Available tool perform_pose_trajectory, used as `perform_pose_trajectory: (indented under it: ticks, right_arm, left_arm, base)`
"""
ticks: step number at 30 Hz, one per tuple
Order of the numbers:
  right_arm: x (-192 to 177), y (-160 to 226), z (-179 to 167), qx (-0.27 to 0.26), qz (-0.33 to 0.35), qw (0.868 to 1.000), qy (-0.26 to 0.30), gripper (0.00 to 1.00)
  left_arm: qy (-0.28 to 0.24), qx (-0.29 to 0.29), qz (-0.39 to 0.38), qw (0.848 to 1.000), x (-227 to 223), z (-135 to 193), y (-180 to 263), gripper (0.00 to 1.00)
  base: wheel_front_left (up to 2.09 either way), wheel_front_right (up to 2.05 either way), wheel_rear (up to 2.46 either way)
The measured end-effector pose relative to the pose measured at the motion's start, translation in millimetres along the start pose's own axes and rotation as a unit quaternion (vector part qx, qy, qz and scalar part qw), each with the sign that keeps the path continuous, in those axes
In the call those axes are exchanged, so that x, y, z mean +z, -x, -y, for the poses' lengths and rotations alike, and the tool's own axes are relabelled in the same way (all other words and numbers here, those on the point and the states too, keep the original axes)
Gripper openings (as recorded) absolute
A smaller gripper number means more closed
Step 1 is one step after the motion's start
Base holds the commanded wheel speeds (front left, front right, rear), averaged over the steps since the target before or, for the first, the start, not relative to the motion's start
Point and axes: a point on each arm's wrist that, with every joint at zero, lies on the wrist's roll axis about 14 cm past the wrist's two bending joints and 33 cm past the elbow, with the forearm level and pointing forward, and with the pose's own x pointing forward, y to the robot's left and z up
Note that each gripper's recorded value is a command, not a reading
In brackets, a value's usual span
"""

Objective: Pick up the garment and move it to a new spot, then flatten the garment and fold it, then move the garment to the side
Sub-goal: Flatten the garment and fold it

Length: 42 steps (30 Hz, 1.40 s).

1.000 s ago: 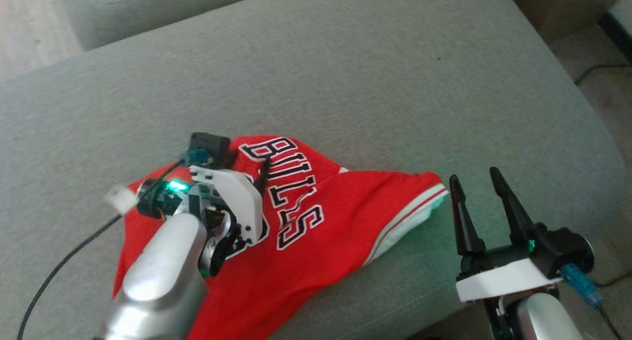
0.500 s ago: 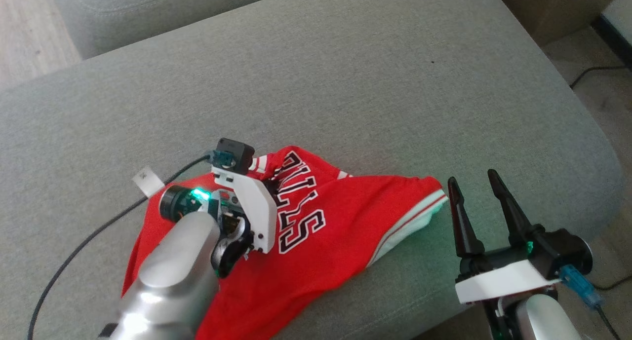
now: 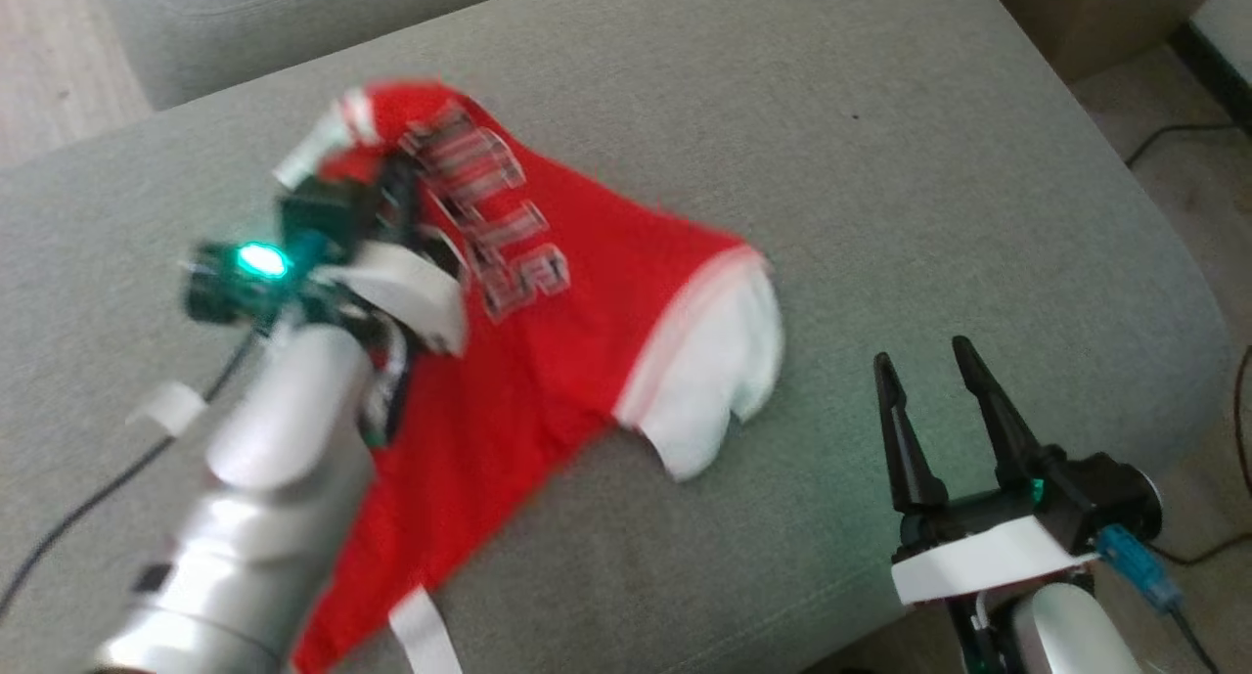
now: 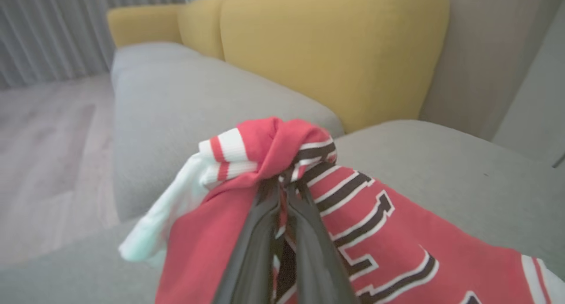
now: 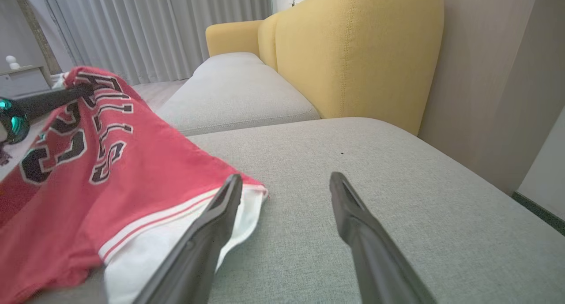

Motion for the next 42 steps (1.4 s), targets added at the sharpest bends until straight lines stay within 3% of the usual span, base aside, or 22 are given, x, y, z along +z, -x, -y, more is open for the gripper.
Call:
perform_pose_trajectory:
  ticks: [5,9,10,12,15,19,22,31,42]
  right_arm:
    - [0,4,4,-0.008,-0.002,1.0,0.006,1.0]
    - [1,5,10,-0.016,-0.002,1.0,0.009,1.0]
    - [0,6,10,-0.018,-0.003,1.0,0.009,1.0]
    - [0,5,11,-0.019,-0.004,1.0,0.01,1.0]
    - [-1,3,12,-0.019,-0.004,1.0,0.01,1.0]
    - [5,-7,12,-0.015,0.005,1.0,0.012,1.0]
    - [16,-13,16,-0.019,0.024,0.999,0.019,1.0]
    - [30,-26,13,-0.005,0.051,0.998,0.029,1.0]
    - [26,-32,-26,0.059,0.05,0.996,0.045,1.0]
  left_arm:
    - [-0.049,0.061,0.077,0.994,32,-39,-13,0.0]
    - [-0.074,0.076,0.07,0.992,25,-51,-19,0.0]
    - [-0.073,0.079,0.065,0.992,21,-53,-20,0.12]
    - [-0.066,0.087,0.051,0.993,11,-57,-19,1.0]
    - [-0.052,0.092,0.041,0.994,3,-57,-17,1.0]
    - [-0.012,0.096,0.092,0.991,27,-52,-6,1.0]
    - [0.015,0.105,0.104,0.989,21,-52,17,1.0]
    - [0.067,0.164,0.079,0.981,-41,-55,135,1.0]
    - [0.1,0.285,0.074,0.95,-77,-75,266,1.0]
  base:
    - [0.0,0.0,0.0]
    - [0.0,0.0,0.0]
    - [0.0,0.0,0.0]
    - [0.0,0.0,0.0]
    - [0.0,0.0,0.0]
    - [0.0,0.0,0.0]
    - [0.0,0.0,0.0]
    - [0.0,0.0,0.0]
    - [0.0,0.0,0.0]
